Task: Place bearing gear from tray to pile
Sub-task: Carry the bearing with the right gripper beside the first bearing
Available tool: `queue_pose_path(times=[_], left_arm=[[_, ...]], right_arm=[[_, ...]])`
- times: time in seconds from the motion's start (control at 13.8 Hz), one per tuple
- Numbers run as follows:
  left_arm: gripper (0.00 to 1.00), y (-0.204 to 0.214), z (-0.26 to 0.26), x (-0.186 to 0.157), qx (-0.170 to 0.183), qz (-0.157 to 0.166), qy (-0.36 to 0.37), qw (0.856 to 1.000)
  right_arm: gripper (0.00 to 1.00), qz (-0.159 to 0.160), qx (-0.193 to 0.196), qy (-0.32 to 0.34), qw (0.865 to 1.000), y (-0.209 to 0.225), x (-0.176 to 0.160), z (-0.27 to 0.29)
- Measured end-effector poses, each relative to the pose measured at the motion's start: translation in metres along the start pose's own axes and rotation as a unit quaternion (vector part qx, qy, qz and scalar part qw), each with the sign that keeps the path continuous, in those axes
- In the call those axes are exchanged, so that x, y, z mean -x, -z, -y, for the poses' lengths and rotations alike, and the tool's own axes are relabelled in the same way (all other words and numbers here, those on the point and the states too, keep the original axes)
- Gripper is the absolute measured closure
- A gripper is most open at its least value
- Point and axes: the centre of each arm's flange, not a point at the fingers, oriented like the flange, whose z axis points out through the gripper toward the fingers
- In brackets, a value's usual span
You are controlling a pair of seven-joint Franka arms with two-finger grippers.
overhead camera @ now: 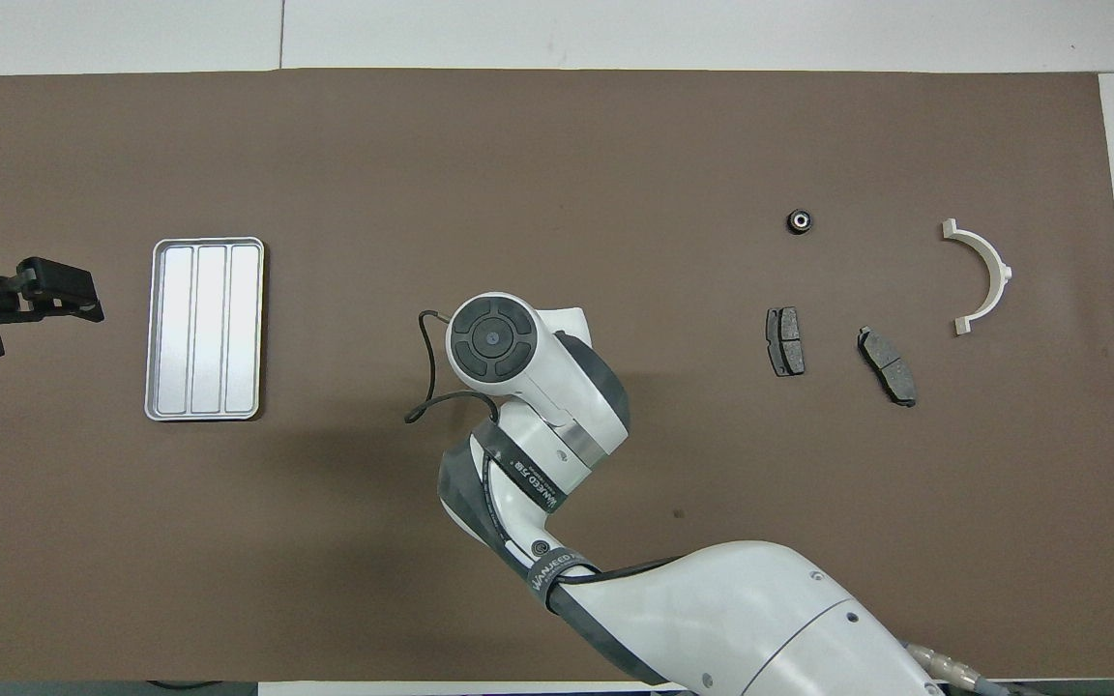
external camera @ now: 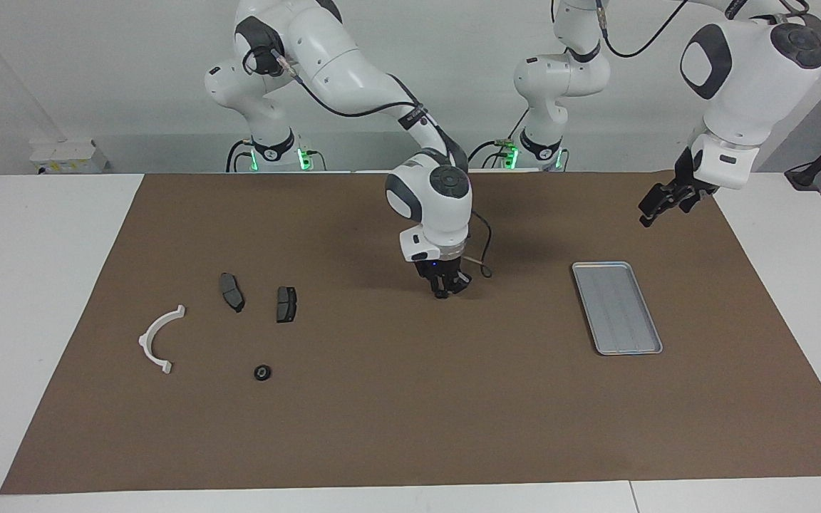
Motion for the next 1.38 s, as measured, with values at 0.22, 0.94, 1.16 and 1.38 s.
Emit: queue_pose_path(times=[0.22, 0.94, 1.16, 1.38], left_arm=[[0.00, 0.000, 0.000, 0.000, 0.000, 0.000, 0.000, 1.000], [0.00, 0.004, -0.004, 0.000, 0.001, -0.006, -0.004, 1.000], [0.00, 0.020, -0.009, 0.002, 0.014, -0.017, -0.005, 1.000], [0.00, 0.045, -0.012, 0.007, 0.019, -0.008, -0.008, 1.000]], right_arm=[[0.75, 0.000, -0.001, -0.002, 1.000, 0.002, -0.002, 0.000], [0.75, -0.015, 0.053, 0.041, 0.998, 0.042, -0.065, -0.008], [0.75, -0.010, 0.061, 0.093, 0.994, 0.098, -0.120, -0.028], [0.75, 0.001, 0.070, 0.164, 0.984, 0.171, -0.168, -0.073]])
